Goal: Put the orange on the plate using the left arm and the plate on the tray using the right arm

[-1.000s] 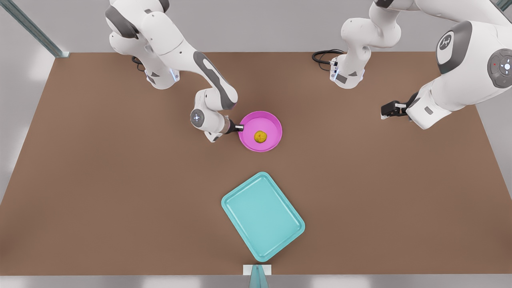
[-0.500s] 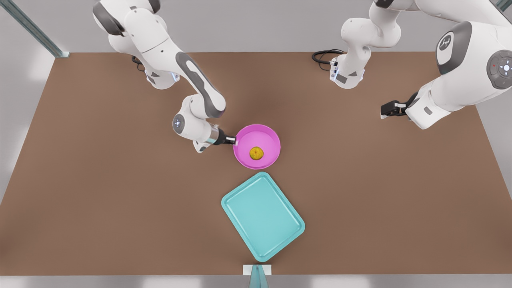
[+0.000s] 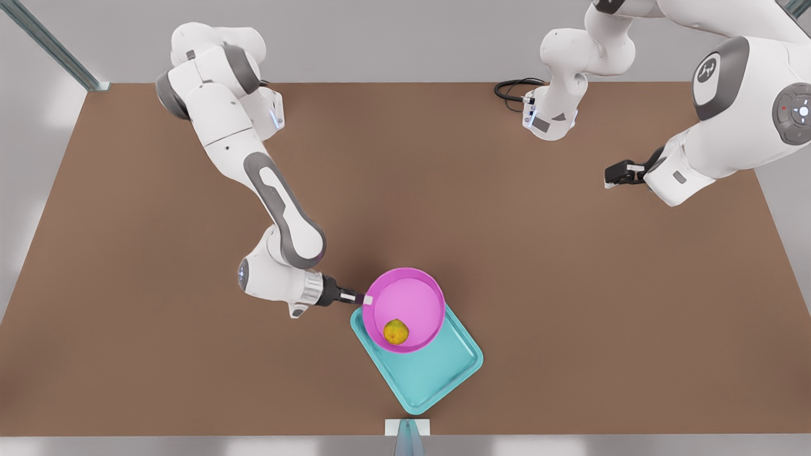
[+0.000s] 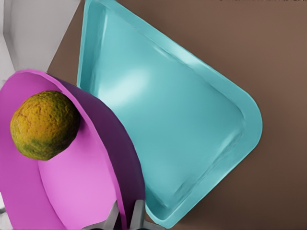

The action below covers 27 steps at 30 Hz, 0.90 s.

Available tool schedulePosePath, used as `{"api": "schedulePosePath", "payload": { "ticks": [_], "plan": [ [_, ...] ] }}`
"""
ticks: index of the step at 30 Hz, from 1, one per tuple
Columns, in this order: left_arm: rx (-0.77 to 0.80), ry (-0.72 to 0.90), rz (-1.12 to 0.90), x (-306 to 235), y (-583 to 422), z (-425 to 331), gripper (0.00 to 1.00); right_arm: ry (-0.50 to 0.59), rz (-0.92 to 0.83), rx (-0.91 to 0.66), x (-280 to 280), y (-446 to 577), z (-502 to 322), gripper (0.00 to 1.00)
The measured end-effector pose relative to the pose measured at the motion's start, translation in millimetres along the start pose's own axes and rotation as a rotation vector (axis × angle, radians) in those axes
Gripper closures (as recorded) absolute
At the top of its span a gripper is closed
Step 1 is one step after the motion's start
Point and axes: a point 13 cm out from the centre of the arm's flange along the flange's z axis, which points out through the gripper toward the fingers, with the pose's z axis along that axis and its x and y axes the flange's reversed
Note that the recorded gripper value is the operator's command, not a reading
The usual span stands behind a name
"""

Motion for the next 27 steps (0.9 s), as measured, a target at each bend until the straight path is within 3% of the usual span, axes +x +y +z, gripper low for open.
{"api": "schedulePosePath", "payload": {
  "ticks": [2, 3, 4, 5, 15, 17, 20, 22, 24, 27],
  "plan": [
    [-0.001, 0.003, -0.001, 0.6, 0.9, 0.4, 0.0, 0.006, -0.006, -0.004, -2.1, 1.3, 0.5, 0.79],
    [-0.002, 0.006, -0.001, 1.2, 1.0, 0.6, 0.0, 0.008, -0.009, -0.003, -3.0, 0.5, -0.1, 0.61],
    [-0.002, 0.009, -0.001, 1.8, 1.0, 0.9, 0.0, 0.01, -0.013, -0.001, -3.3, -0.7, -0.2, 0.34],
    [-0.002, 0.011, -0.001, 2.3, 1.0, 1.1, 0.0, 0.014, -0.017, 0.003, -3.2, -2.6, 0.8, 0.0],
    [-0.004, 0.023, 0.0, 3.9, 1.1, 3.0, 0.0, 0.017, -0.045, -0.019, -13.9, 7.9, -24.4, 0.0],
    [-0.004, 0.023, 0.0, 4.1, 1.3, 3.0, 0.0, -0.012, -0.082, 0.018, -47.9, 8.2, -107.4, 0.0],
    [-0.004, 0.025, -0.001, 4.0, 1.9, 3.3, 0.0, -0.04, -0.235, 0.25, -80.2, 13.4, -293.8, 0.0],
    [-0.003, 0.025, -0.001, 3.9, 2.2, 3.5, 0.0, -0.089, -0.319, 0.471, -48.3, 27.8, -429.0, 0.0],
    [-0.003, 0.026, -0.001, 3.7, 2.6, 3.9, 0.0, -0.083, -0.372, 0.646, 20.4, 47.0, -507.2, 0.0],
    [-0.003, 0.027, -0.005, 3.5, 4.5, 3.9, 0.0, 0.057, -0.384, 0.772, 131.3, 25.1, -546.9, 0.0]
  ]
}}
